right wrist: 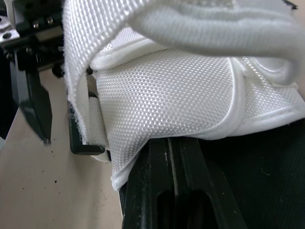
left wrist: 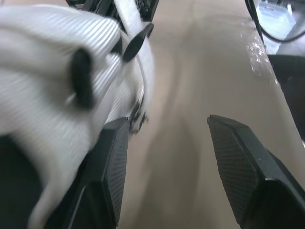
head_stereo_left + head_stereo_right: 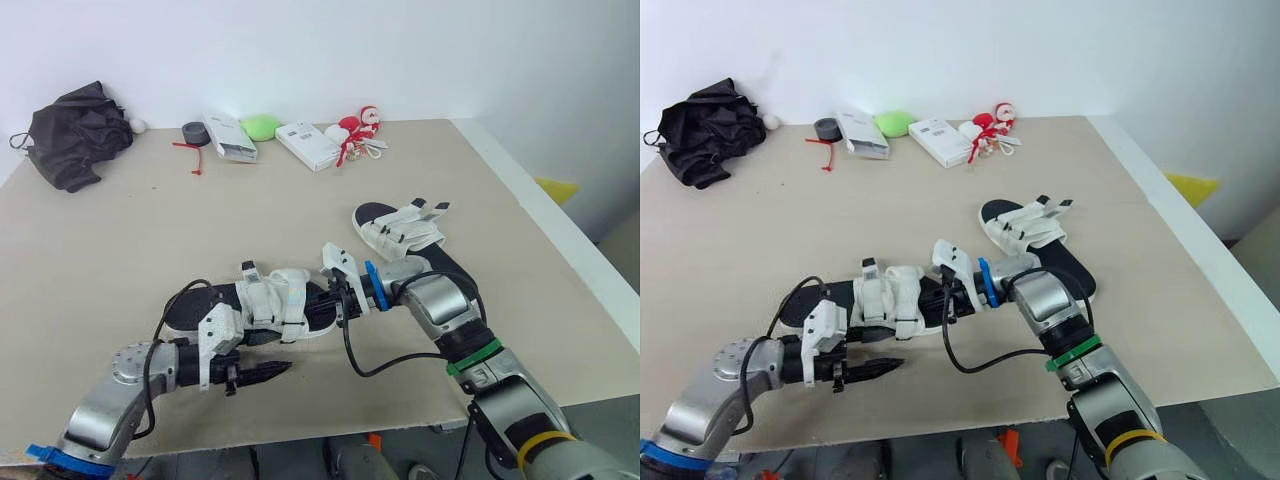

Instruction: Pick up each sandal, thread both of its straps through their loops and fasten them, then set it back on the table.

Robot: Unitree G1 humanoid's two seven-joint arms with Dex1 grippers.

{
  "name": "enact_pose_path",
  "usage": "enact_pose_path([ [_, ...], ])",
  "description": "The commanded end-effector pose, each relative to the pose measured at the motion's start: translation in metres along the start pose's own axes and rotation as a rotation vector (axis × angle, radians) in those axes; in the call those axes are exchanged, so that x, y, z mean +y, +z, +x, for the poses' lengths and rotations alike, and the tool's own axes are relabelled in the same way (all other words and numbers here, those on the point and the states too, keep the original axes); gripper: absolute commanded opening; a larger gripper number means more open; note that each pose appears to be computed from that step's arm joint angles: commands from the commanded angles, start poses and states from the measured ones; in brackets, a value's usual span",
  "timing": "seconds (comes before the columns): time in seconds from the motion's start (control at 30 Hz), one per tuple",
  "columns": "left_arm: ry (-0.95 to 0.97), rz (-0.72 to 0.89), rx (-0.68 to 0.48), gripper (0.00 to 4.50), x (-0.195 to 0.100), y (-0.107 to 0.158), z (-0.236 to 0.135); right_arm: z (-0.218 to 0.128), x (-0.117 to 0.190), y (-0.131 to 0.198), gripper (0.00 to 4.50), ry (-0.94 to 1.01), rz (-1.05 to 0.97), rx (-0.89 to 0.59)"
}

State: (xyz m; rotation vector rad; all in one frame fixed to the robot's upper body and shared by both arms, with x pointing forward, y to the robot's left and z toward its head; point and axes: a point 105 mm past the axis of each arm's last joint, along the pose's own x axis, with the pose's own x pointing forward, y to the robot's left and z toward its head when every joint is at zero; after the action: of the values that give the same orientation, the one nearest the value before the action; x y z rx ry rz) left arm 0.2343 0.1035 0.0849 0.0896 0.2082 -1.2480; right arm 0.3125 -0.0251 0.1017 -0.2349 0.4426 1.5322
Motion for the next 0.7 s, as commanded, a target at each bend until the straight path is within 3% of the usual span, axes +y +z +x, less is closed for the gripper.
enact_pose_path([
  [0.03, 0.027, 0.011, -0.032, 2.71, 0.006, 0.01, 0.005, 0.005, 0.002, -0.035, 0.0, -0.008, 0.095, 0.107],
  [0.37, 0.05, -0.088, -0.001, 2.71, 0.012, 0.002, 0.011, 0.002, 0.002, -0.037, 0.0, -0.018, 0.095, 0.113],
  [0.53, 0.087, -0.118, 0.012, 0.37, 0.018, -0.001, 0.014, 0.003, 0.002, -0.036, 0.0, -0.019, 0.094, 0.11],
  [0.57, 0.09, -0.122, 0.016, 0.09, 0.019, 0.0, 0.014, 0.003, 0.002, -0.036, 0.0, -0.02, 0.095, 0.11],
  [0.7, 0.088, -0.137, 0.025, 0.09, 0.017, 0.001, 0.015, 0.003, 0.002, -0.036, 0.0, -0.022, 0.097, 0.109],
])
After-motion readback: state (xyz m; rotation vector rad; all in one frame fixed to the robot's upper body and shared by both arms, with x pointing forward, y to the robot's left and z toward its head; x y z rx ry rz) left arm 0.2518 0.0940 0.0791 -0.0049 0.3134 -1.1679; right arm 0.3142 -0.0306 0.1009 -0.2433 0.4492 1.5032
